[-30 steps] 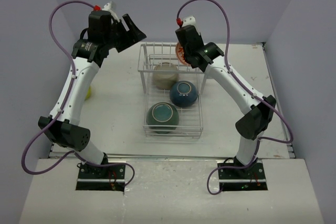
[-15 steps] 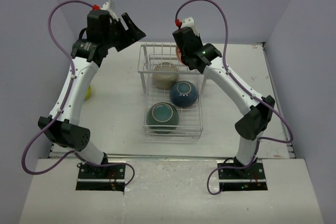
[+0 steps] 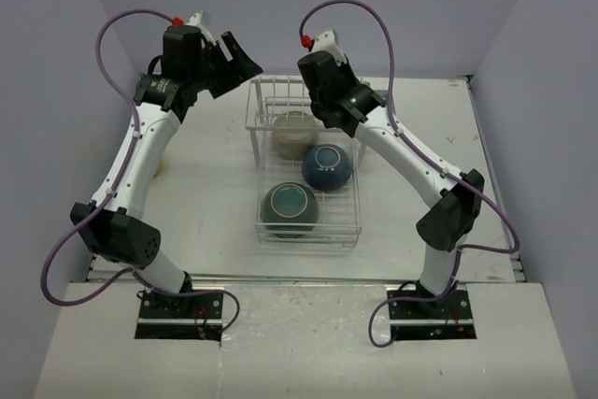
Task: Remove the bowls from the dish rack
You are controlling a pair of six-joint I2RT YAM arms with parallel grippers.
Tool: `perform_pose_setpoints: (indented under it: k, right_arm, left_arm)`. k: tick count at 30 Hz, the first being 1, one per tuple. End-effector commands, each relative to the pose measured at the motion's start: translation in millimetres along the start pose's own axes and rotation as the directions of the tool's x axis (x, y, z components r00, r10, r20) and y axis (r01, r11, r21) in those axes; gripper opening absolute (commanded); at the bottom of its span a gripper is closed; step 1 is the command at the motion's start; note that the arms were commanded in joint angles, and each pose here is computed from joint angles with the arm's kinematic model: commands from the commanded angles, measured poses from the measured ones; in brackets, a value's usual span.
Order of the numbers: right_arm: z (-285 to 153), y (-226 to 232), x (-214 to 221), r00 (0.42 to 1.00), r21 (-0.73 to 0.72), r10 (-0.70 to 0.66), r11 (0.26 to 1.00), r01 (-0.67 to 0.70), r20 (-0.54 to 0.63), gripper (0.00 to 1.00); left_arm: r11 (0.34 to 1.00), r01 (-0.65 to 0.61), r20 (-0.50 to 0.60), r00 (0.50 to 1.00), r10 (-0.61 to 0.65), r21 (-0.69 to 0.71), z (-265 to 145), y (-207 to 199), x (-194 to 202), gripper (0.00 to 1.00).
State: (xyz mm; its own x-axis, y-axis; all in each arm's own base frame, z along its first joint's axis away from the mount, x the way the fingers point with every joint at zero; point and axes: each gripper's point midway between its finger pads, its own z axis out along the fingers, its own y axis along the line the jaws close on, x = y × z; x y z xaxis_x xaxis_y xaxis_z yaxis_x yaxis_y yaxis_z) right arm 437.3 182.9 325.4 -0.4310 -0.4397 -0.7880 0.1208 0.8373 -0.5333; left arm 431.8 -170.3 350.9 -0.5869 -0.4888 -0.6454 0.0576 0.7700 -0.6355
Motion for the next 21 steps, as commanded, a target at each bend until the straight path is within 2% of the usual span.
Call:
perform_pose_setpoints:
  k: [1,10,11,14,19,20,21]
  right_arm:
    - [-3,-26,-24,0.993,0.116,0.087,0.989,-0.096,0.077,0.00]
    - [-27,-46,-51,0.977,0.153,0.115,0.978,-0.144,0.182,0.00]
    - [-31,-51,-58,0.967,0.159,0.146,0.970,-0.182,0.211,0.00]
    - [-46,-61,-67,0.958,0.175,0.129,0.969,-0.176,0.255,0.00]
    - [-71,-107,-95,0.920,0.286,0.116,0.929,-0.233,0.374,0.00]
    - [-81,-125,-104,0.877,0.293,0.187,0.894,-0.338,0.443,0.00]
    - [-87,-137,-108,0.895,0.350,0.100,0.897,-0.271,0.435,0.00]
  left_arm:
    - [0.999,0.004,0.033,0.999,-0.005,0.043,-1,-8,-10,0.76]
    - [0.999,0.007,0.023,1.000,-0.008,0.044,5,-5,-9,0.76]
    - [0.999,0.007,0.023,1.000,-0.008,0.044,5,-5,-9,0.76]
    - [0.999,0.009,0.024,1.000,-0.010,0.045,7,-5,-9,0.76]
    - [0.999,0.010,0.020,1.000,-0.011,0.041,10,-2,-7,0.76]
    - [0.999,0.011,0.020,1.000,-0.011,0.038,10,-2,-7,0.76]
    - [0.999,0.011,0.018,1.000,-0.012,0.038,10,-1,-6,0.76]
